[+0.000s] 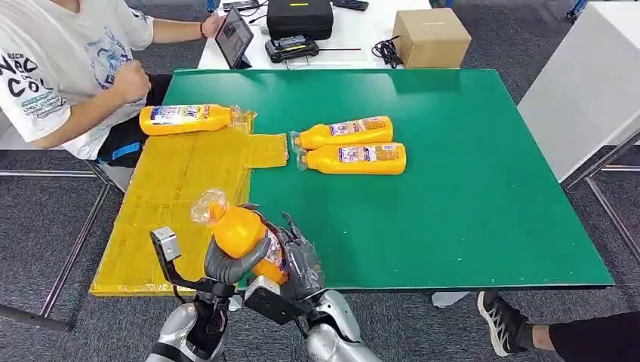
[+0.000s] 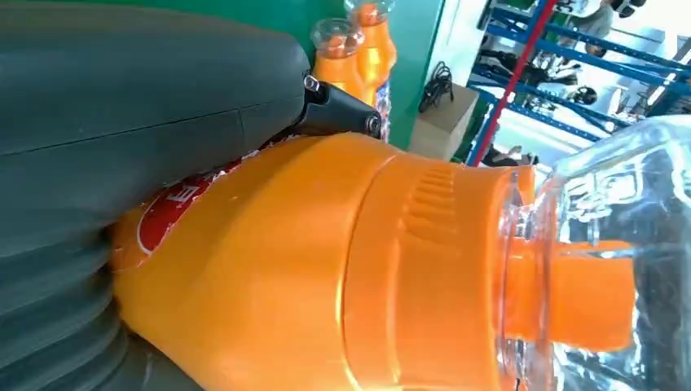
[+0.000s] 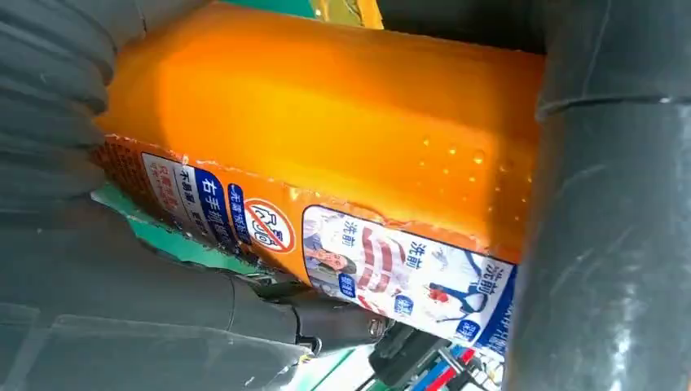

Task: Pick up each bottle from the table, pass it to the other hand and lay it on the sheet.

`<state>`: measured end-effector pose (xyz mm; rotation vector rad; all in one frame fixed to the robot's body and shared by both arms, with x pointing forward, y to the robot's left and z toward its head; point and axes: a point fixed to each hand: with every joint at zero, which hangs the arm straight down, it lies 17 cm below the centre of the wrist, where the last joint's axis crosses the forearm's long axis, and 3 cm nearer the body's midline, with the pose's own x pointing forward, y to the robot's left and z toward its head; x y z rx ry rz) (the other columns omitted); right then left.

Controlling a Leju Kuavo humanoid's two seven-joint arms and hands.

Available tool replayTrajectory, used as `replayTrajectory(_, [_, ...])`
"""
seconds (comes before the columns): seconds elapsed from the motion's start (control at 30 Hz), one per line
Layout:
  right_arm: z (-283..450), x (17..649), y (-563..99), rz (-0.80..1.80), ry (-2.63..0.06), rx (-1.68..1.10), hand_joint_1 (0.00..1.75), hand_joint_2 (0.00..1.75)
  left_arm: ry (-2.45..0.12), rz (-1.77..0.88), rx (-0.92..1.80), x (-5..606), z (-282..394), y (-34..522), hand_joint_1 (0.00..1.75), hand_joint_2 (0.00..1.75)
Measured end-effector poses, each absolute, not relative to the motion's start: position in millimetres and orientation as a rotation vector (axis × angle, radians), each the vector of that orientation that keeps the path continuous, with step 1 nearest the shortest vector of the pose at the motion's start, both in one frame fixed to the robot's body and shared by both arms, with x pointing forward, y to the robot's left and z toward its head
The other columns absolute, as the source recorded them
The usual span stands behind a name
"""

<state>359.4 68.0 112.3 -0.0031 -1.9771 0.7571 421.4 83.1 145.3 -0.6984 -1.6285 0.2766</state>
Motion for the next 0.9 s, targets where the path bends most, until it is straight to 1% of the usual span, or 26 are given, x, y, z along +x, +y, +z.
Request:
replayTrajectory(0.13, [115, 360, 68, 0.751, -1.981, -0.004, 0.0, 1.75, -1.634, 0.277, -0.701, 422, 148, 83, 1.75, 1.75])
replayTrajectory(0.17, [115, 360, 68, 0.75, -1.982, -0.004, 0.0, 0.0, -1.635, 0.278, -0.701, 422, 148, 83, 1.75, 1.75])
replayTrajectory(0.3, [119, 362, 64, 0.734, -1.997, -0.032, 0.0, 0.0, -1.639, 0.275, -0.693, 422, 149, 84, 1.75, 1.75])
replayTrajectory(0.5, [153, 371, 37, 0.597, -2.084, -0.159, 0.0, 0.0, -1.735, 0.254, -0.572, 426, 164, 90, 1.75, 1.75])
replayTrajectory(0.57, [169, 371, 22, 0.52, -2.125, -0.21, 0.0, 0.0, -1.783, 0.265, -0.49, 432, 171, 101, 1.75, 1.75])
replayTrajectory(0.77, [235, 357, -7, 0.332, -2.315, -0.233, 0.0, 0.0, -2.033, 0.204, -0.023, 451, 209, 153, 1.75, 1.75])
replayTrajectory(0.9, [262, 348, -17, 0.267, -2.39, -0.232, 0.0, 0.0, -2.062, 0.229, 0.07, 464, 219, 175, 1.75, 1.75])
